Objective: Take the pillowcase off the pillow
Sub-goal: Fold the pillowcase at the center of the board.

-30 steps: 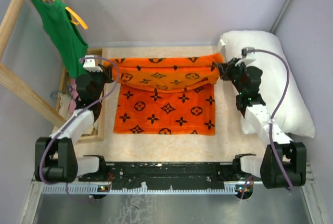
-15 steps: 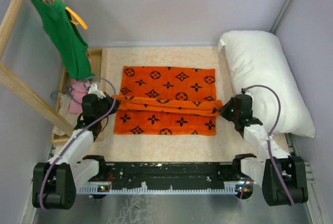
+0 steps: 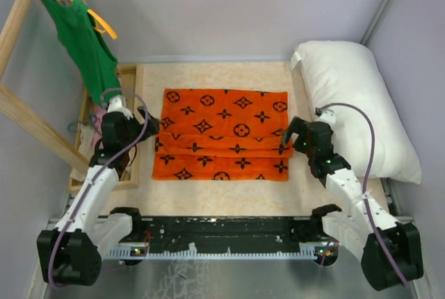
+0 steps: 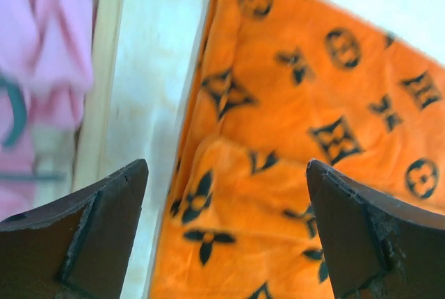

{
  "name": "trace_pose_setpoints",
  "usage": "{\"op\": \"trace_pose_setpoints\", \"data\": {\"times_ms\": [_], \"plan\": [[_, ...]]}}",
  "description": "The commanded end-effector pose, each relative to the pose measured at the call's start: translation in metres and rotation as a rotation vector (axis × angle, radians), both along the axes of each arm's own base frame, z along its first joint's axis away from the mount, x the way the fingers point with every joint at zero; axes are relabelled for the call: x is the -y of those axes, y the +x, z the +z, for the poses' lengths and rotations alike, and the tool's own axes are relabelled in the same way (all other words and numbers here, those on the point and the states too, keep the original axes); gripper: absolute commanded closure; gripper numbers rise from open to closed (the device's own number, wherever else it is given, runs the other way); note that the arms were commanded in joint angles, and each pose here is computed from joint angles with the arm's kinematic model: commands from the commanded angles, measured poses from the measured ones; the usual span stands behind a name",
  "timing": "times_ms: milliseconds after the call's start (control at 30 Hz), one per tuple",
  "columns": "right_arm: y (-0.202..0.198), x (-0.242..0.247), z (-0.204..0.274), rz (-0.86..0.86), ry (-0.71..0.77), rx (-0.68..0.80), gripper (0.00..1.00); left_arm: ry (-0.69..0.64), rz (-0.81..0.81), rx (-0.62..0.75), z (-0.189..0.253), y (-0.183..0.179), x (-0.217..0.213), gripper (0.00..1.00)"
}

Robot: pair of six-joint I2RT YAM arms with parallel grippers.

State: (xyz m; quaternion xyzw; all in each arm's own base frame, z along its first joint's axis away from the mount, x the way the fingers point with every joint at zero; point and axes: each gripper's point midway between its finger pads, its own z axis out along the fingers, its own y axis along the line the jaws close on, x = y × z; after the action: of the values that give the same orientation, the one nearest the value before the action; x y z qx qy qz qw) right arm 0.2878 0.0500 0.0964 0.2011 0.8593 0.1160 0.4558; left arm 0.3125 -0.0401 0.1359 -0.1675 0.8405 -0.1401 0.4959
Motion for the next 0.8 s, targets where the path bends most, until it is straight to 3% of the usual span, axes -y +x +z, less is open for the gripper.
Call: {"op": "trace_pose_setpoints", "data": {"times_ms": [0,133,333,500,767], "plan": [[0.044,-0.013,0.090,0.003,-0.235,0.250,0.01,0.209,-0.005,0.084,0.054,0.034,-0.003,0.00],[0.080,-0.059,0.087,0.089,-0.327,0.156,0.01,0.325,-0.043,-0.105,0.022,0.067,0.040,0.01],[0.101,-0.107,0.019,0.258,-0.316,-0.139,0.03,0.227,-0.112,-0.366,-0.061,0.083,0.091,0.02],[0.076,-0.116,-0.035,0.369,-0.342,-0.313,0.06,0.222,-0.142,-0.442,-0.088,0.063,0.094,0.02],[0.018,-0.128,-0.047,0.473,-0.350,-0.374,0.06,0.249,-0.169,-0.479,-0.091,0.014,0.077,0.02]]}}
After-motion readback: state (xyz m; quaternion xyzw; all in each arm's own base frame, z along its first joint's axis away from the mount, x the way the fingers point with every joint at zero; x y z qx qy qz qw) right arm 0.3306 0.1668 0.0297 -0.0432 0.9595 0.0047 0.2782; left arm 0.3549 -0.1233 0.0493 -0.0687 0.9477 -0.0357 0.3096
